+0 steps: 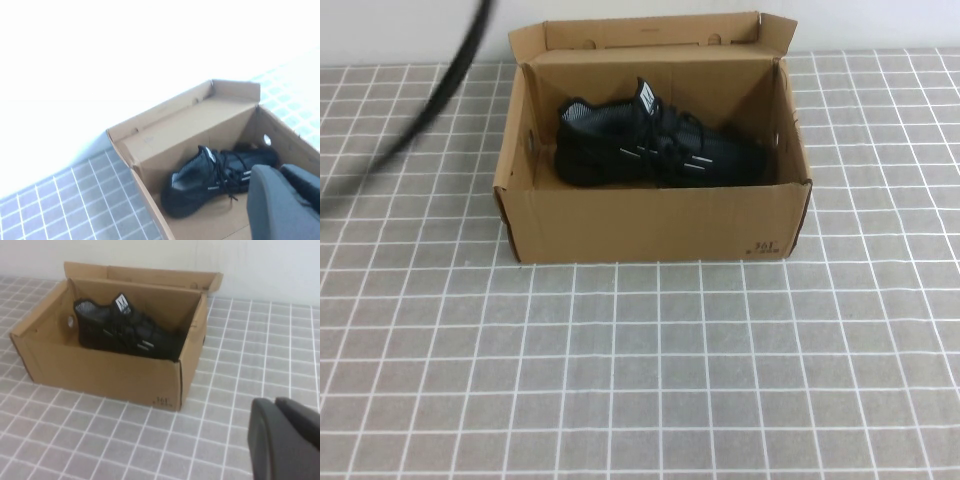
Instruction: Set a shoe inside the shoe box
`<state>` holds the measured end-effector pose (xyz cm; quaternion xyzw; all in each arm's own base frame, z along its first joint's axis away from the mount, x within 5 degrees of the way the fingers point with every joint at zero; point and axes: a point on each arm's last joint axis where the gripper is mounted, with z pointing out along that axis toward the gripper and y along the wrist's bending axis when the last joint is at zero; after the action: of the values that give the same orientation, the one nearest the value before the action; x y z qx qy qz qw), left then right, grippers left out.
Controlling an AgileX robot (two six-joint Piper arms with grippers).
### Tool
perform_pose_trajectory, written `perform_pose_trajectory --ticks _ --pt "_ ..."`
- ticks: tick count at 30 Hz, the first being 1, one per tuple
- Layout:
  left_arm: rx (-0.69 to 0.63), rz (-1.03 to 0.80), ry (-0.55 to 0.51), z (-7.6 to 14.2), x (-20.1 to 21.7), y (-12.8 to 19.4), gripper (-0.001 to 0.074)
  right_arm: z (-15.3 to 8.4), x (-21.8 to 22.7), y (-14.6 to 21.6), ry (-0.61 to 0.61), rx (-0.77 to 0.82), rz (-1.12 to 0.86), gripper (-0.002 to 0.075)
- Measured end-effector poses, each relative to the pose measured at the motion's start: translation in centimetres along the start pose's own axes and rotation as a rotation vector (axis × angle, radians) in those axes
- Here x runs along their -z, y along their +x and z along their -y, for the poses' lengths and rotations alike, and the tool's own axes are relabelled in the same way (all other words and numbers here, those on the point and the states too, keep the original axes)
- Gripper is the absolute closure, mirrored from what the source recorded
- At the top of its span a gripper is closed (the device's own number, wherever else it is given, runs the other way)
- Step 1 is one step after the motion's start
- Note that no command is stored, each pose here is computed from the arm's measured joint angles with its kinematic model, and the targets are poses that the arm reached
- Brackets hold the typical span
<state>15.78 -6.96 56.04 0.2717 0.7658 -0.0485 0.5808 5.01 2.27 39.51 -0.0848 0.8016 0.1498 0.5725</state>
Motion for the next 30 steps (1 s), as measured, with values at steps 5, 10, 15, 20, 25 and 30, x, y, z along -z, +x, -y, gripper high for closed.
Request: perform_pose_trajectory --ticks 5,10,15,20,25,30 --pt "0.002 0.205 -0.058 1.7 4.7 6.1 0.0734 0.1 0.5 0.6 -0.007 -0.005 0.12 0.0742" --pt "0.008 0.371 -0.105 4.0 6.6 14.7 0.0734 0.3 0.4 1.2 -0.011 -0.012 0.219 0.0743" --pt "0.023 0.432 -0.121 6.0 6.0 22.2 0.0734 0.6 -0.8 2.0 -0.011 -0.031 0.263 0.0742" --pt "0.038 0.364 -0.102 7.6 3.4 28.3 0.0734 0.9 -2.0 2.9 -0.011 -0.057 0.313 0.0742" --pt "0.041 0.213 -0.065 9.0 0.1 33.7 0.0734 1.3 -3.1 4.1 0.0 -0.067 0.331 0.0742" --pt "0.034 0.128 -0.048 10.0 -1.6 37.6 0.0734 1.4 -3.4 4.5 0.003 -0.069 0.327 0.0743"
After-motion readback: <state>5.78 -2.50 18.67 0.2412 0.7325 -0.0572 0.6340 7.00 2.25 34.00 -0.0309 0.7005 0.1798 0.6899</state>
